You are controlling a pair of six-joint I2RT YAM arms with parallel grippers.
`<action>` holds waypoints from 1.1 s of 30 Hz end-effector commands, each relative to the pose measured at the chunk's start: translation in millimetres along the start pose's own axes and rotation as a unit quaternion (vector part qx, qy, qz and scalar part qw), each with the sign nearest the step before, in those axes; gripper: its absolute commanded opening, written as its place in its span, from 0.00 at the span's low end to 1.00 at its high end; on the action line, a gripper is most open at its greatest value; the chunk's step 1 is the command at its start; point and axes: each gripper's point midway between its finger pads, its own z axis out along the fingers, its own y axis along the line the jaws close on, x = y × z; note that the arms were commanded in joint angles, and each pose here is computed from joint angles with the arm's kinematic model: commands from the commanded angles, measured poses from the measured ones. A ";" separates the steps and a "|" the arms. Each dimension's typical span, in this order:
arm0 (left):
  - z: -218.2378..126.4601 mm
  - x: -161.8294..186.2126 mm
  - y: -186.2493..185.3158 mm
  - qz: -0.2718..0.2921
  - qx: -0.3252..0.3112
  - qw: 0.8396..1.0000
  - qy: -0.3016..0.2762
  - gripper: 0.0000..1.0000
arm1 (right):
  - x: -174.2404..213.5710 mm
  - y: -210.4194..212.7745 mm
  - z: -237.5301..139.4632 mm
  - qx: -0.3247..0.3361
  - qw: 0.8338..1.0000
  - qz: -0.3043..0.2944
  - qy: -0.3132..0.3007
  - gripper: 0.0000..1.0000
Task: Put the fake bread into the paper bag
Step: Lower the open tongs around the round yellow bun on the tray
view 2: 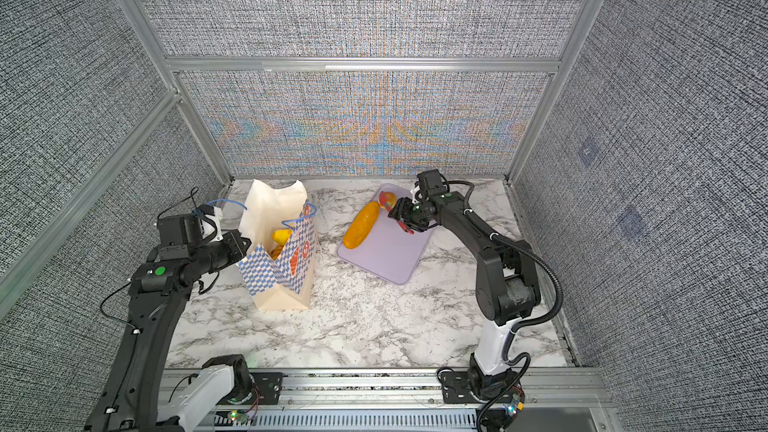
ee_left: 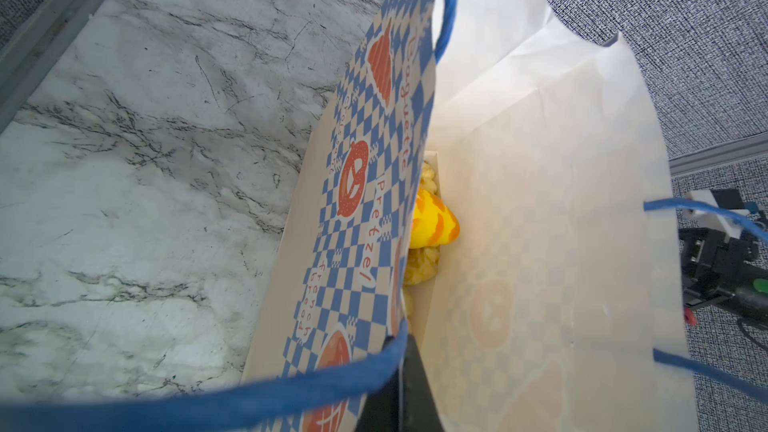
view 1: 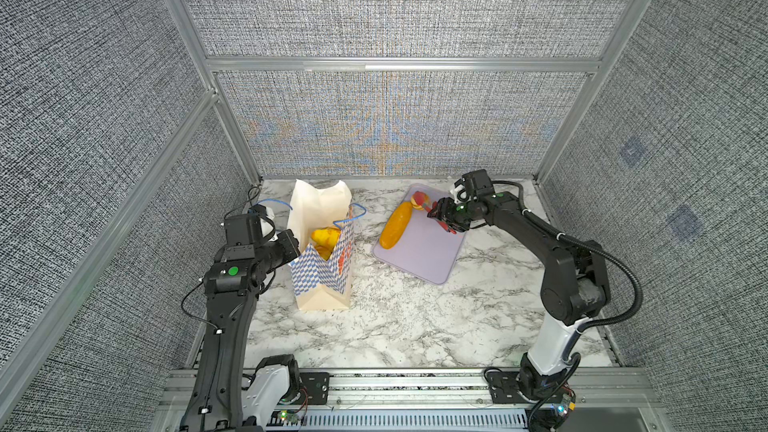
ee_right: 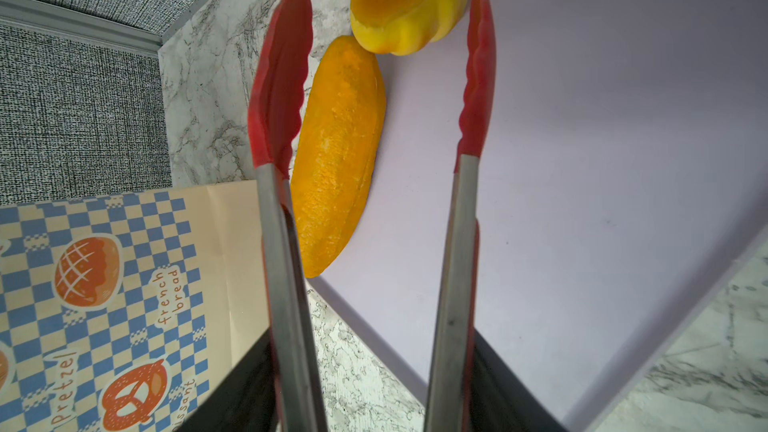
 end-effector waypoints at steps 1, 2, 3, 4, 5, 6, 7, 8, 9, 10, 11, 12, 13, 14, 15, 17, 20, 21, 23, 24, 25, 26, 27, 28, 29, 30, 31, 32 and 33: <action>1.2 -1.4 2.3 0.007 -0.006 1.000 -0.002 0.03 | -4.2 2.0 1.4 -0.001 1.000 -0.009 -0.003 0.65; 1.1 -1.2 2.3 0.007 -0.006 1.000 -0.001 0.03 | -4.8 2.3 1.8 -0.002 1.000 -0.009 -0.003 0.66; 1.1 -1.2 2.3 0.006 -0.006 1.000 -0.001 0.03 | -5.1 2.2 3.0 -0.002 1.000 -0.008 -0.002 0.66; 1.0 -1.2 2.5 0.007 -0.006 1.000 -0.002 0.03 | -5.6 2.0 4.0 -0.001 1.000 -0.008 -0.002 0.66; 1.2 -1.2 2.4 0.007 -0.006 1.000 -0.002 0.03 | -6.2 2.4 5.1 -0.001 1.000 -0.008 -0.001 0.67; 1.0 -1.2 2.1 0.007 -0.005 1.000 -0.002 0.03 | -7.1 2.5 5.8 -0.001 1.000 -0.009 -0.001 0.67; 1.1 -1.4 2.2 0.006 -0.005 1.000 -0.002 0.03 | -7.2 2.6 7.1 -0.001 1.000 -0.009 0.000 0.67; 1.2 -1.2 2.0 0.006 -0.005 1.000 -0.002 0.03 | -7.6 2.4 8.3 0.000 1.000 -0.009 0.002 0.68; 1.3 -1.2 2.0 0.006 -0.005 1.000 -0.001 0.03 | -8.2 3.1 9.0 -0.001 1.000 -0.009 0.002 0.68; 1.3 -1.3 2.3 0.006 -0.005 1.000 -0.002 0.03 | -8.7 2.9 10.1 -0.001 1.000 -0.009 0.003 0.68; 1.9 -1.0 2.2 0.006 -0.005 1.000 -0.001 0.03 | -9.6 2.5 10.9 -0.001 1.000 -0.008 0.003 0.68; 1.9 -1.0 2.4 0.006 -0.005 1.000 -0.001 0.03 | -9.7 2.8 12.3 -0.001 1.000 -0.008 0.004 0.69; 2.3 -1.0 2.5 0.006 -0.005 1.000 -0.001 0.03 | -10.3 3.6 13.0 -0.002 1.000 -0.009 0.003 0.69; 2.5 -1.4 2.4 0.006 -0.005 1.000 -0.001 0.03 | -10.6 3.6 14.6 -0.002 1.000 -0.009 0.004 0.69; 2.9 -1.4 2.5 0.006 -0.006 1.000 0.000 0.03 | -11.3 3.9 15.6 -0.002 1.000 -0.009 0.005 0.69; 3.0 -1.7 2.5 0.005 -0.006 1.000 0.000 0.03 | -12.1 4.7 18.3 -0.003 1.000 -0.009 0.007 0.69; 2.3 -2.7 1.8 0.006 -0.005 1.000 -0.001 0.03 | -13.9 5.4 22.4 -0.003 1.000 -0.009 0.009 0.69; 2.7 -2.4 2.0 0.006 -0.005 1.000 0.000 0.03 | -14.0 6.4 23.6 -0.003 1.000 -0.010 0.010 0.69; 2.6 -2.5 2.2 0.007 -0.006 1.000 -0.001 0.03 | -14.6 5.7 26.8 -0.002 1.000 -0.009 0.012 0.69; 2.7 -2.6 2.4 0.007 -0.006 1.000 -0.001 0.03 | -14.8 6.3 28.2 -0.002 1.000 -0.009 0.013 0.69; 3.4 -1.6 2.9 0.007 -0.007 1.000 0.001 0.03 | -15.3 5.6 29.7 -0.001 1.000 -0.009 0.013 0.69; 3.2 -1.8 2.8 0.007 -0.007 1.000 0.001 0.03 | -15.1 5.7 31.1 -0.001 1.000 -0.009 0.015 0.69; 3.6 -1.2 3.2 0.007 -0.007 1.000 0.002 0.03 | -15.5 5.5 32.7 -0.001 1.000 -0.009 0.015 0.69; 3.6 -1.3 3.1 0.007 -0.007 1.000 0.002 0.03 | -15.3 4.4 34.2 0.001 1.000 -0.008 0.017 0.69; 3.2 -1.6 3.1 0.006 -0.007 1.000 0.001 0.03 | -15.4 3.9 35.5 0.001 1.000 -0.008 0.018 0.69; 3.9 -0.7 3.5 0.006 -0.007 1.000 0.002 0.03 | -15.8 3.2 36.7 0.002 1.000 -0.007 0.018 0.68; 3.7 -1.3 3.2 0.007 -0.007 1.000 0.001 0.03 | -15.8 2.5 37.8 0.004 1.000 -0.006 0.019 0.68; 4.4 -0.8 4.1 0.006 -0.008 1.000 0.002 0.03 | -15.9 2.0 39.4 0.004 1.000 -0.006 0.021 0.68; 4.6 -0.6 4.3 0.006 -0.009 1.000 0.002 0.03 | -16.0 1.3 40.6 0.005 1.000 -0.005 0.021 0.68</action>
